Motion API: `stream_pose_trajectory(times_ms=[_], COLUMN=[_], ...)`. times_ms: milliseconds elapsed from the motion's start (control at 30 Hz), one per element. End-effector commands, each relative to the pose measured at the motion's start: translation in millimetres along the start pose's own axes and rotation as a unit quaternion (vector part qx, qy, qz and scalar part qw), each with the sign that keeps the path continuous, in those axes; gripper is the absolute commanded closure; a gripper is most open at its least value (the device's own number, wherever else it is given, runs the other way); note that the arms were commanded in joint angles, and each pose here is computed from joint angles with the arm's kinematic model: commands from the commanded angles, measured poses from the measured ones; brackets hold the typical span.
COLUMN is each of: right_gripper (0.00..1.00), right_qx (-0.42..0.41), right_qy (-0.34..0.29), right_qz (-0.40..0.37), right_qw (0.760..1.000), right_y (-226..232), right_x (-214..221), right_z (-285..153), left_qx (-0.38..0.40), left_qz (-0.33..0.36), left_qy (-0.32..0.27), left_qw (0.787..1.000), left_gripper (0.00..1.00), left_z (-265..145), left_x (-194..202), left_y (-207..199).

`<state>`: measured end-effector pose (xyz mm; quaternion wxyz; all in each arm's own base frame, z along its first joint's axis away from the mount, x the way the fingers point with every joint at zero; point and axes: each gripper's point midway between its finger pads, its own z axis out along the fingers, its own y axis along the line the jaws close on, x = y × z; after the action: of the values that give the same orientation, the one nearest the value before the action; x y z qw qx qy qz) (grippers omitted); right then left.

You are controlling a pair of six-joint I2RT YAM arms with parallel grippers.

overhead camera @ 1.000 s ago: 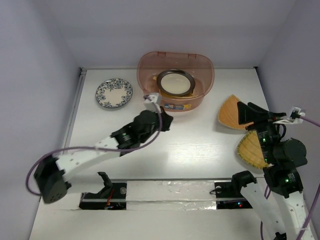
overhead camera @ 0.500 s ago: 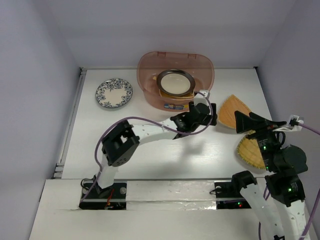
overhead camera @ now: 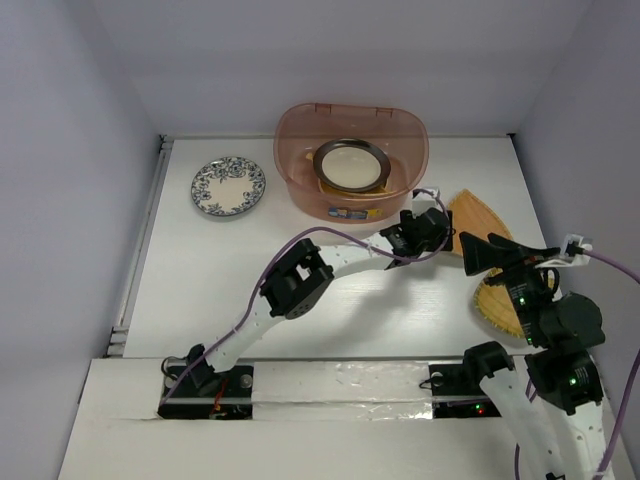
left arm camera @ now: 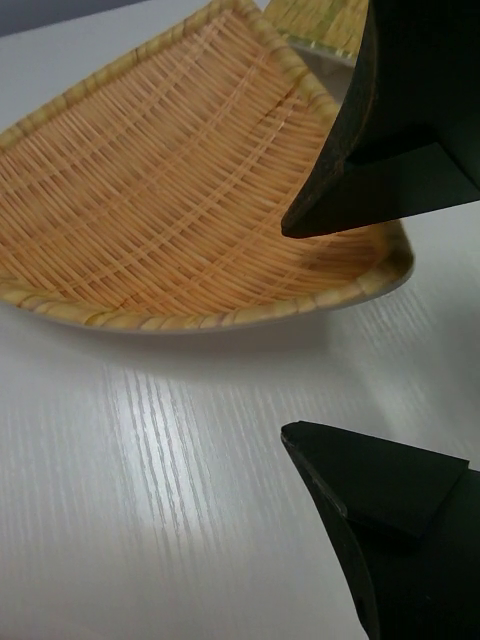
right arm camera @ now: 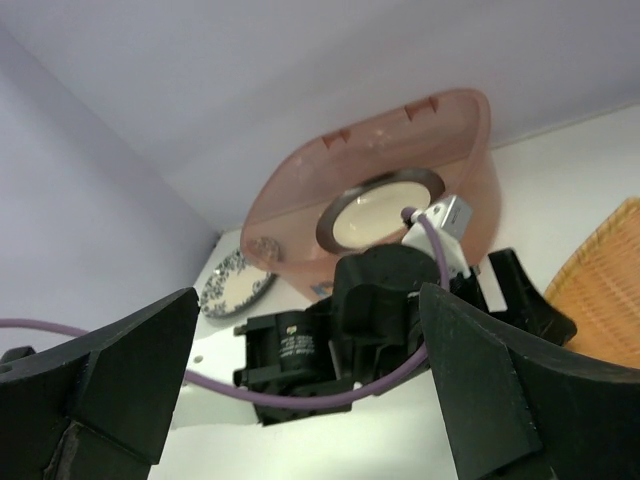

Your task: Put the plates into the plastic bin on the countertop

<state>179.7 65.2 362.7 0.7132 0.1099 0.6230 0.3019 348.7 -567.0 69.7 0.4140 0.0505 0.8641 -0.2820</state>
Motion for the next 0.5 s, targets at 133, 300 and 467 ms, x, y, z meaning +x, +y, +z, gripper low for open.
stream_pose_trajectory(times_ms=[133,300,467], right_gripper=[0.04,0.05,0.06], right_qx=[-0.037,-0.049,-0.064], right_qy=[0.016,0.024,0.037], right_qz=[0.006,0.006,0.003], right_qw=[0.999,0.998,0.997], right_y=[11.2,14.2,18.2], right_x=[9.4,14.6,20.2], right_z=[0.3,2.6,1.3], left_qx=[0.018,0.015,0.016], left_qz=[-0.041,-0.064,-0.089], left_qy=[0.007,0.005,-0.015], left_qw=[0.999,0.998,0.996], left_gripper=[0.33,0.47,0.75], left_z=[15.0,24.2,27.1], left_x=[0.5,5.7,3.3], left_y=[-13.8,-6.4,-4.1])
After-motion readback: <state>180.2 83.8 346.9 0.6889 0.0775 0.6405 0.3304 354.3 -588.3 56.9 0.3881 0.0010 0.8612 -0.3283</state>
